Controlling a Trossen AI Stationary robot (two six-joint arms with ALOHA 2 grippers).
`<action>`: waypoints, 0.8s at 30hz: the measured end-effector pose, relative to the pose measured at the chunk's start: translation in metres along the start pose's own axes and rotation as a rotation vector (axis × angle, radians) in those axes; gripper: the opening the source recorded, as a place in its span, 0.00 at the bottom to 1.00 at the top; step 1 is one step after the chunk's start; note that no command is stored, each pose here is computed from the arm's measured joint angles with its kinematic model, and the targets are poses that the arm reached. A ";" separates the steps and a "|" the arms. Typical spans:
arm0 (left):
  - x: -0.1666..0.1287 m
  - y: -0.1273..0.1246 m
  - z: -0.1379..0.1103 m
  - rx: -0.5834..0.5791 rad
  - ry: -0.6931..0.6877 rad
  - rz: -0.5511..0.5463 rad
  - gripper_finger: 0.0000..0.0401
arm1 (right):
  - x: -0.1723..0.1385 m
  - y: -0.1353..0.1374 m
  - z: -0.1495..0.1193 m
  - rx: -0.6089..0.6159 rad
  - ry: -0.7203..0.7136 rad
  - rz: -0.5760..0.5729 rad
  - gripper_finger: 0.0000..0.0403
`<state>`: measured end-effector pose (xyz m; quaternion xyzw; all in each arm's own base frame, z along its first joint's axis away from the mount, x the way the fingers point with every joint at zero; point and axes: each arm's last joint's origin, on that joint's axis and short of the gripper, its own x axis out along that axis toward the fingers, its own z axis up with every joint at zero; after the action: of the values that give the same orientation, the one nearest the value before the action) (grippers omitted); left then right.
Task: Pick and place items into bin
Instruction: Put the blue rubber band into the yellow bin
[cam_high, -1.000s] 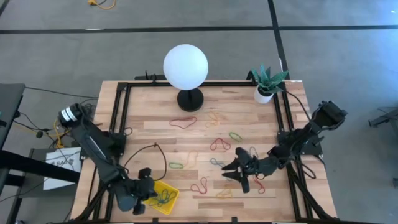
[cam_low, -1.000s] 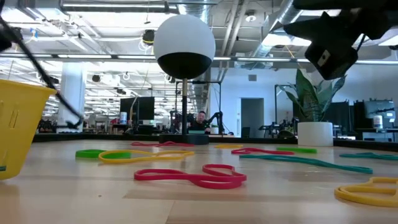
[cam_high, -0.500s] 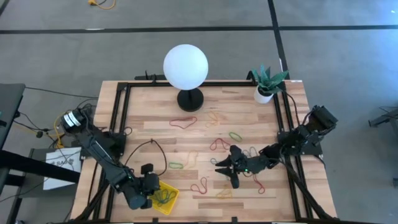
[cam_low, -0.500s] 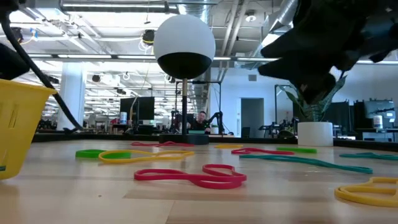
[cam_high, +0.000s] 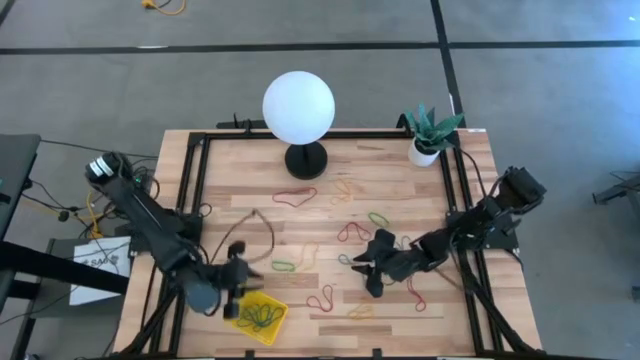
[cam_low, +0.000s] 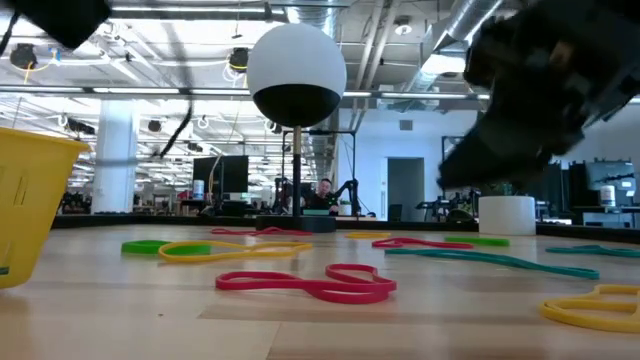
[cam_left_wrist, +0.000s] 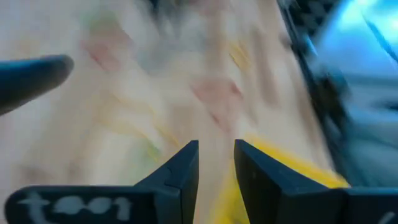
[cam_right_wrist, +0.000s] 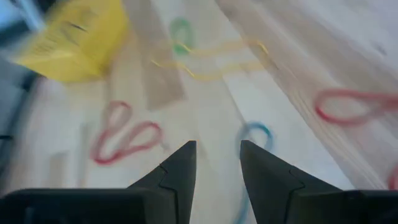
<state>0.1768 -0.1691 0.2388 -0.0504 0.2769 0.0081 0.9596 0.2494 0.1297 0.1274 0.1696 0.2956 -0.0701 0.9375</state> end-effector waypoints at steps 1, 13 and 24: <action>-0.005 0.005 0.006 0.018 -0.058 0.052 0.22 | 0.002 0.001 -0.002 -0.010 0.029 -0.022 0.29; -0.030 0.039 0.036 0.010 -0.248 0.233 0.22 | 0.008 0.018 0.013 -0.148 0.147 -0.227 0.29; -0.028 0.043 0.036 0.015 -0.233 0.254 0.22 | 0.028 0.007 -0.009 -0.124 0.239 -0.296 0.29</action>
<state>0.1705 -0.1222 0.2799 -0.0067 0.1677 0.1329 0.9768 0.2691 0.1383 0.1060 0.0731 0.4302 -0.1681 0.8839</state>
